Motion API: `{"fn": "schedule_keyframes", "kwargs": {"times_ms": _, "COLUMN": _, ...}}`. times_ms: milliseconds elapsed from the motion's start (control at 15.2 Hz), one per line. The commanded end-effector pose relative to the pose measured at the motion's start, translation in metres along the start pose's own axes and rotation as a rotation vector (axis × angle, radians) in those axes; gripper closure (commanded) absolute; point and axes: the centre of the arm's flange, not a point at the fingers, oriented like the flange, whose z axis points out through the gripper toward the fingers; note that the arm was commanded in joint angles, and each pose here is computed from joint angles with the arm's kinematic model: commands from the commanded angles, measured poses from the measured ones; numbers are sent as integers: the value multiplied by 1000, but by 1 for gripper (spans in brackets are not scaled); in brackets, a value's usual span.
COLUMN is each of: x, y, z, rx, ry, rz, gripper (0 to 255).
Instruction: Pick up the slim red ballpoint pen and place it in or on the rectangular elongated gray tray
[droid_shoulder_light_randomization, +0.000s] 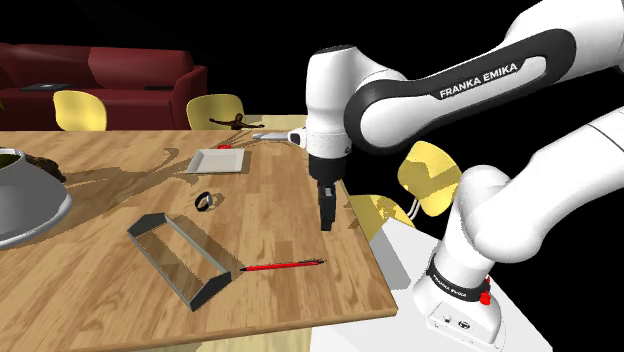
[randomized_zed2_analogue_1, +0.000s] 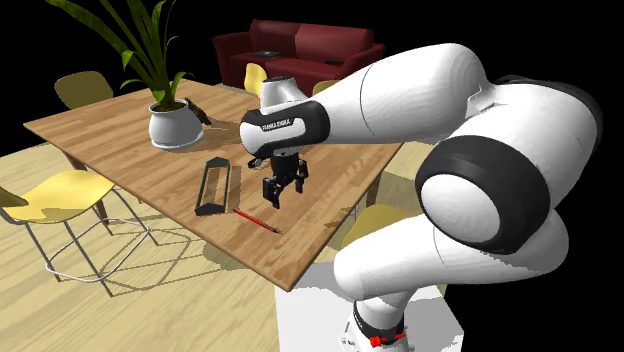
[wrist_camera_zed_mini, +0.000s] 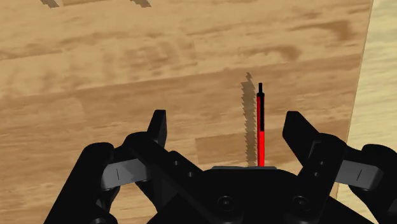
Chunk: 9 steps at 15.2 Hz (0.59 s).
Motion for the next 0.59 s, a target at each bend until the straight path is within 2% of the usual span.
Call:
{"fn": "schedule_keyframes", "kwargs": {"times_ms": 0, "x": 7, "y": -19, "z": 19, "rx": 7, "ry": 1, "rz": -53, "gripper": 0}}
{"fn": "schedule_keyframes", "kwargs": {"times_ms": 198, "x": 14, "y": -47, "z": 45, "rx": 17, "ry": 0, "rz": -131, "gripper": 0}}
{"fn": "schedule_keyframes", "kwargs": {"times_ms": 528, "x": 15, "y": -51, "z": 69, "rx": 18, "ry": 0, "rz": -141, "gripper": 0}}
